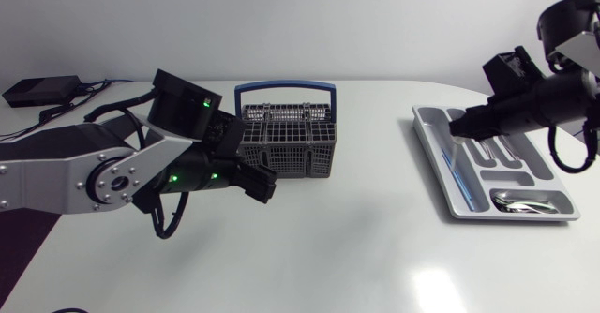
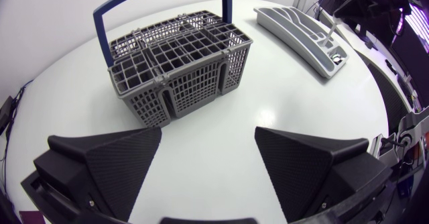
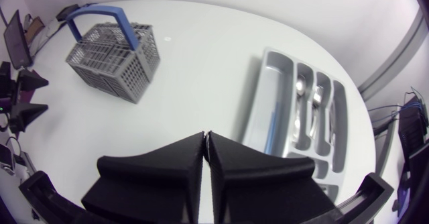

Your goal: Unload the cutlery basket into the drawer organizer.

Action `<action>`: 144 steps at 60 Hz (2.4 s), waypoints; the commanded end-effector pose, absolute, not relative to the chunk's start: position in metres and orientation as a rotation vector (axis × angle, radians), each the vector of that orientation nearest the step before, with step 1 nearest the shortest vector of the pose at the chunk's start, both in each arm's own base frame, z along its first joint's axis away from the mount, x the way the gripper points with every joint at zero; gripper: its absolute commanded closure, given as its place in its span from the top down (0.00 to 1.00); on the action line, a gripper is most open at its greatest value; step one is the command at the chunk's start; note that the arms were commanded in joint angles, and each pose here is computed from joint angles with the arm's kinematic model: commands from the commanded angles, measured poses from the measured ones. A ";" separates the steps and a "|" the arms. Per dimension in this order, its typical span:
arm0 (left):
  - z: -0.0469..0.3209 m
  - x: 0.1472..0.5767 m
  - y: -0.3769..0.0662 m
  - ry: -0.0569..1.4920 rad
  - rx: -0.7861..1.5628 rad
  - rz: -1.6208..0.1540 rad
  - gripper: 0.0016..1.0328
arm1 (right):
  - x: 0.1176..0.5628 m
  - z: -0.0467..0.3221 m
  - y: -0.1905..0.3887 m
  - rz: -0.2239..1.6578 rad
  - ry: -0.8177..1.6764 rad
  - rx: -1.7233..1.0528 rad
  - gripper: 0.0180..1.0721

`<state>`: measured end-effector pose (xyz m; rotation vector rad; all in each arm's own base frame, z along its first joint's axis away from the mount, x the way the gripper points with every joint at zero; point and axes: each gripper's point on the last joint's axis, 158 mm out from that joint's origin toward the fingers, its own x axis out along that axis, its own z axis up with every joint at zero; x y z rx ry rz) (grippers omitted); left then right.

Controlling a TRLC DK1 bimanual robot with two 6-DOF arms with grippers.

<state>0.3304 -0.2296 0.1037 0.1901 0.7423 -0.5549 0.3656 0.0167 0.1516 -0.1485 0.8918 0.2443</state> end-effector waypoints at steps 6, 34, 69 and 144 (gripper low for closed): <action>0.100 0.322 -0.224 0.764 0.202 -0.557 0.95 | 0.344 0.128 -0.040 0.140 0.958 -0.238 0.06; 0.097 0.307 -0.219 0.809 0.223 -0.561 0.95 | 0.325 0.080 -0.157 -0.115 1.043 -0.364 0.06; 0.103 0.280 -0.184 0.819 0.218 -0.529 0.95 | 0.327 0.026 -0.188 -0.182 1.078 -0.417 0.24; 0.129 0.236 -0.104 0.725 0.171 -0.383 0.95 | 0.304 0.146 -0.101 -0.142 0.606 -0.457 0.95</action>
